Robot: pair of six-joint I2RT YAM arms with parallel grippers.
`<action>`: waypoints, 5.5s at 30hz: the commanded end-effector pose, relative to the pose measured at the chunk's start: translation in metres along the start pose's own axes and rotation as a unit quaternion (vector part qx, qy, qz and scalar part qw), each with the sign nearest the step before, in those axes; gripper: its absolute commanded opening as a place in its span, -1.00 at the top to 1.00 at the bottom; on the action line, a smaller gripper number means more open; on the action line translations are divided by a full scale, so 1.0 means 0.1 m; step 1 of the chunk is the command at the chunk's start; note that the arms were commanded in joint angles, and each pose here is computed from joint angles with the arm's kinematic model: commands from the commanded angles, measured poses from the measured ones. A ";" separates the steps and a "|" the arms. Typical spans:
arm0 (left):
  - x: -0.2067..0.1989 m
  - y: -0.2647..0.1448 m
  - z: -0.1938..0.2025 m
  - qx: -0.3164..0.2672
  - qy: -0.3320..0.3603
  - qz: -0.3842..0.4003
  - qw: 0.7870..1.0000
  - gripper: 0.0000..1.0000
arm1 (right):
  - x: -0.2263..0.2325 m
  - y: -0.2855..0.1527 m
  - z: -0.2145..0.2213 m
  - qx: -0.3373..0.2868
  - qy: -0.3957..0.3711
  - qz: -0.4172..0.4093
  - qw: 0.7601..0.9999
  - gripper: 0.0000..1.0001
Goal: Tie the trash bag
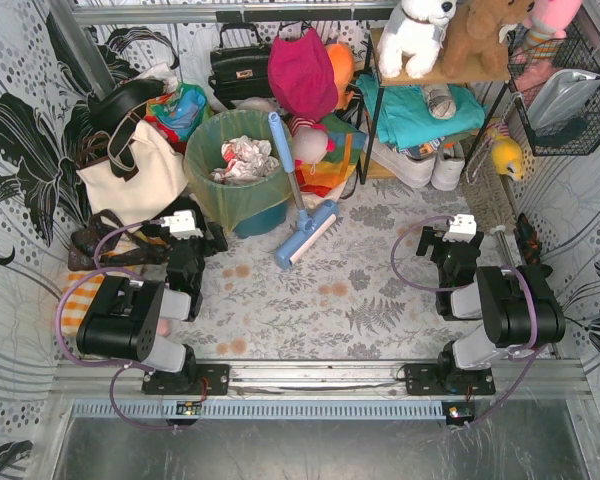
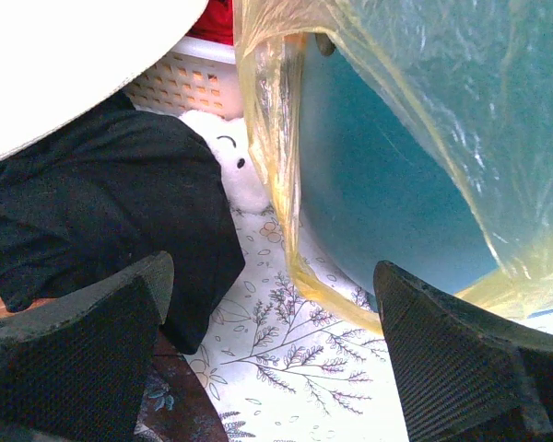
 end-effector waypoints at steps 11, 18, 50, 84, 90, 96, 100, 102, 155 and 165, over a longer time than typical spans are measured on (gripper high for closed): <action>-0.03 0.04 -0.11 -0.019 0.000 0.012 1.000 -0.96 | 0.03 0.04 -0.13 -0.027 -0.002 -0.006 1.000 -0.93; -0.02 0.05 -0.10 -0.017 -0.002 0.013 1.000 -0.96 | 0.03 0.04 -0.13 -0.027 -0.002 -0.005 1.000 -0.93; 0.04 -0.03 -0.19 -0.042 -0.008 -0.004 0.999 -0.96 | 0.02 0.04 -0.13 -0.025 0.001 -0.004 1.000 -0.93; -0.14 -0.63 -1.29 -0.023 -0.076 -0.070 0.994 -0.96 | 1.18 -0.44 -1.55 -0.117 0.040 -0.432 0.893 -0.98; -0.18 -0.78 -1.76 -0.020 -0.057 -0.062 0.996 -0.96 | 1.50 -0.58 -1.74 -0.127 0.046 -0.494 0.859 -0.99; -0.28 -0.80 -1.90 -0.017 -0.023 -0.023 0.999 -0.96 | 2.02 -0.57 -1.77 -0.106 -0.005 -0.521 0.847 -0.99; -0.31 -0.77 -1.87 0.001 -0.027 -0.013 1.000 -0.96 | 2.33 -0.54 -1.81 -0.107 0.000 -0.530 0.841 -0.90; -0.31 -0.75 -1.86 0.011 -0.033 -0.009 0.999 -0.96 | 2.51 -0.52 -1.79 -0.102 0.005 -0.539 0.836 -0.86; -0.16 -0.75 -1.91 -0.024 -0.085 0.022 0.996 -0.96 | 3.47 -0.27 -1.47 -0.105 -0.076 -0.542 0.831 0.88; -0.13 -0.73 -1.91 -0.025 -0.088 0.017 0.996 -0.96 | 3.09 -0.36 -1.83 -0.113 -0.088 -0.471 0.871 0.98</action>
Point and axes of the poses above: each gripper's point midway between its finger pads, its own y axis out along the fingers, its own x axis along the line the jaws close on, z = x × y, the point moved 3 cm from there along -y, back along the fingers
